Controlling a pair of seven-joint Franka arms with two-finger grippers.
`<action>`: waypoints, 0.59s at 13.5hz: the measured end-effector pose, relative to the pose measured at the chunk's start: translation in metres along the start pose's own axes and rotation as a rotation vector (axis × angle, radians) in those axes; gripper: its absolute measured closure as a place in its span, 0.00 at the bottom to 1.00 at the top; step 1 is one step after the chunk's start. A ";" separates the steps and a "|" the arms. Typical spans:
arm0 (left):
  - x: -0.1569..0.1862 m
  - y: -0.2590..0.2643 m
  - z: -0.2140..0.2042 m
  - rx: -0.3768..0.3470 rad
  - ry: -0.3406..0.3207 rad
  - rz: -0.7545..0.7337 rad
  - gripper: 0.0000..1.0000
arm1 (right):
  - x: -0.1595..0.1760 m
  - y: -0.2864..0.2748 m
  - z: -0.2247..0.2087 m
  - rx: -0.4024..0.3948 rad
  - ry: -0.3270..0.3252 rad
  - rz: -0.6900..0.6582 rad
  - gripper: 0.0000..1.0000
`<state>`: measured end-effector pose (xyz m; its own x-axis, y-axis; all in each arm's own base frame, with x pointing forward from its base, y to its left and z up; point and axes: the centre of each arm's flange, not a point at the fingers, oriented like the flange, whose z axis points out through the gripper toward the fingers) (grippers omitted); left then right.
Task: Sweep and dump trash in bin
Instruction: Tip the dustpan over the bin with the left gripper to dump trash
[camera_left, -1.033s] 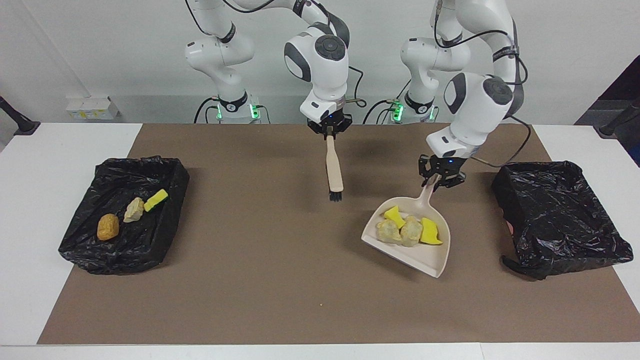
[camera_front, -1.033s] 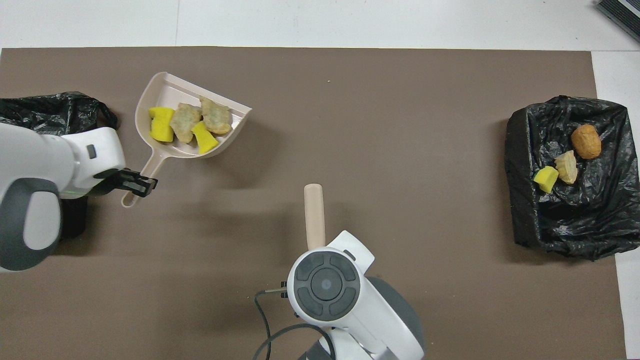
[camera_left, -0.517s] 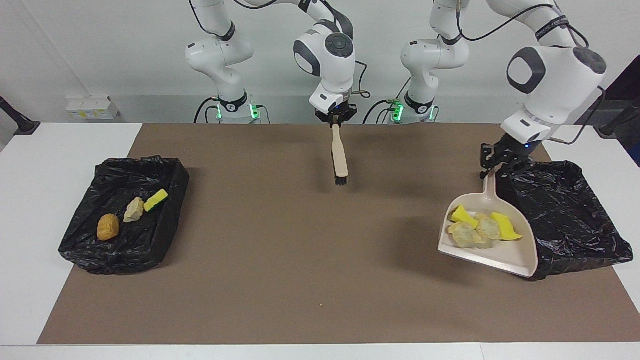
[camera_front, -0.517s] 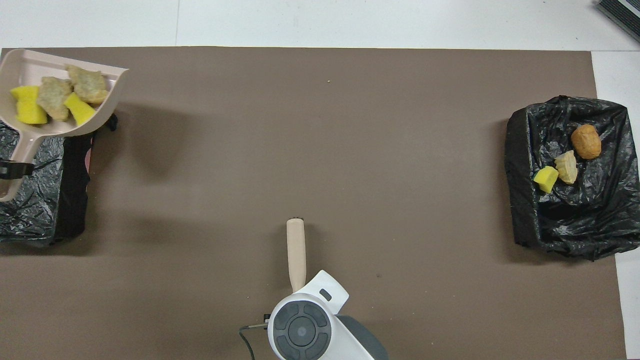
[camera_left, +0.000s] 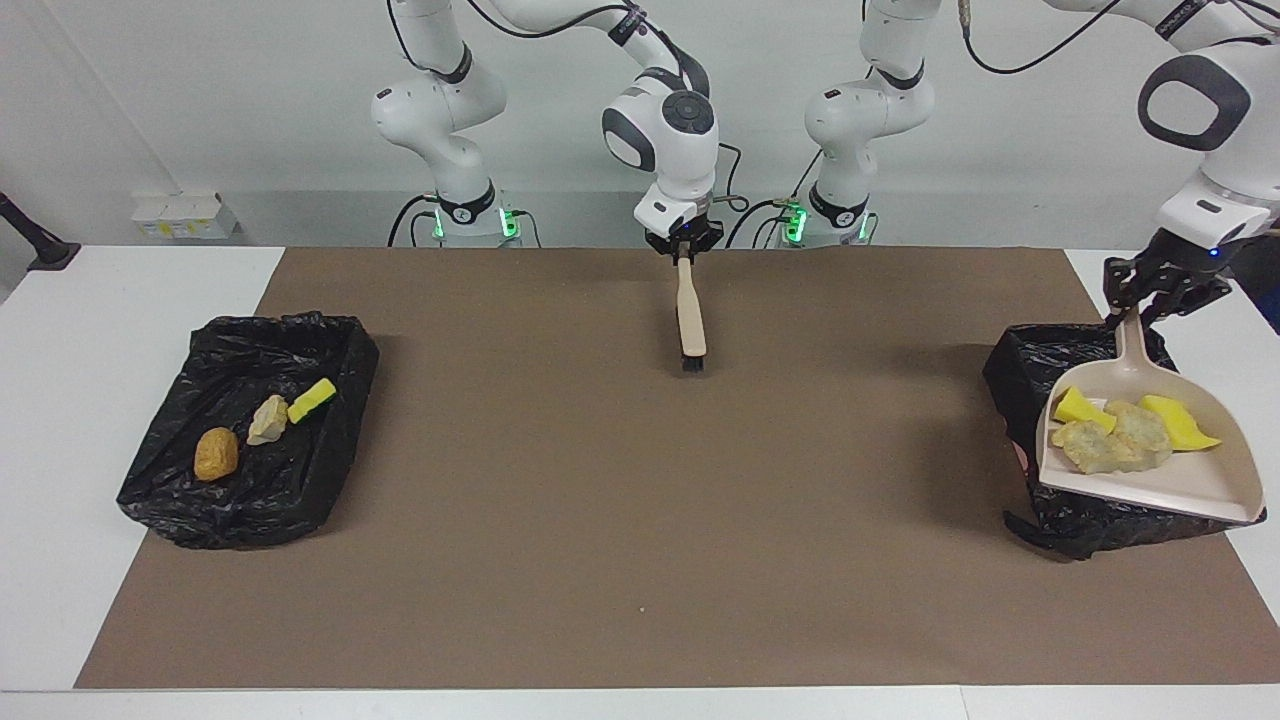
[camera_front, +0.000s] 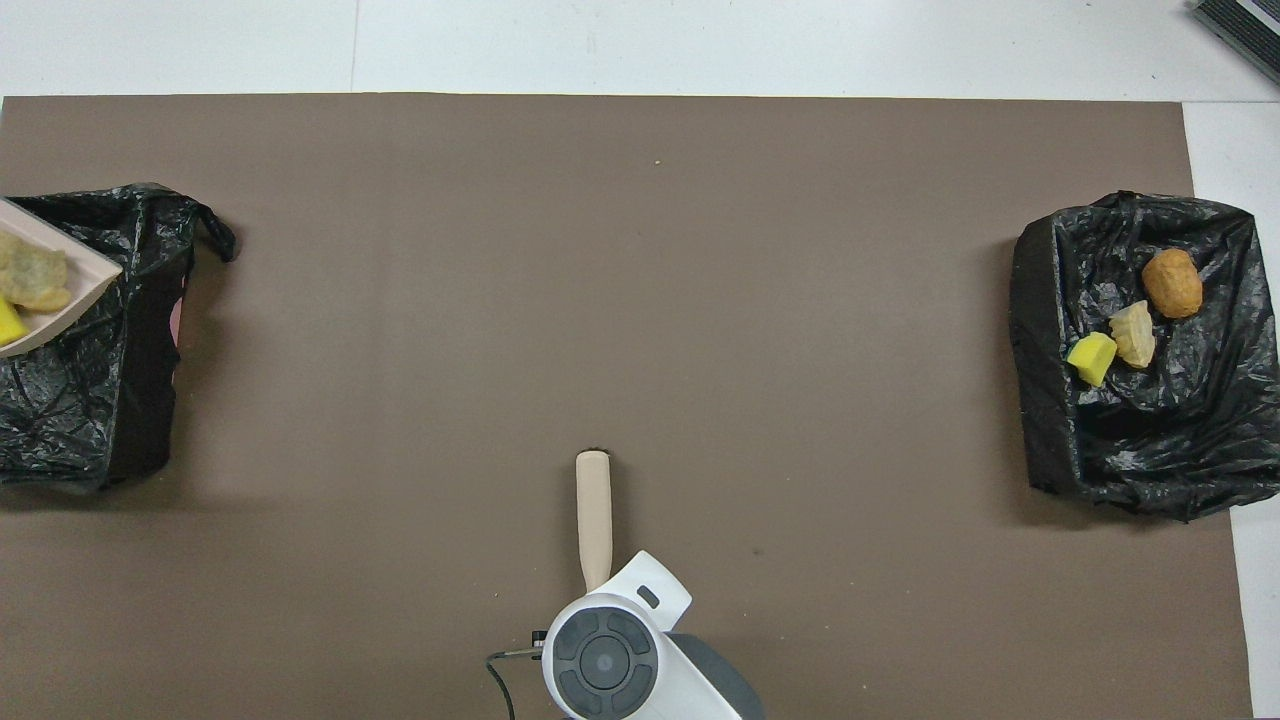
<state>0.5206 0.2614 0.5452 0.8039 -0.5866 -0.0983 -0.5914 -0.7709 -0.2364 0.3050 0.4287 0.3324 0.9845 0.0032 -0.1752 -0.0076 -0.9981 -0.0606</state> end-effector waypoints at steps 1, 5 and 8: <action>-0.002 -0.003 0.000 0.039 -0.051 0.058 0.69 | 0.000 0.000 0.000 0.001 0.001 0.000 0.74; -0.004 -0.009 -0.003 0.138 -0.208 0.206 0.69 | 0.003 0.001 -0.001 0.004 0.002 0.005 0.74; -0.003 -0.012 -0.007 0.205 -0.320 0.317 0.69 | 0.009 0.001 -0.001 0.008 -0.001 0.014 0.69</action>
<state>0.5244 0.2708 0.5555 0.5845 -0.6538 -0.4805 -0.8112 -0.4834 -0.3291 0.3136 0.4274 0.3317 0.9842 -0.0108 -0.1768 -0.0227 -0.9976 -0.0655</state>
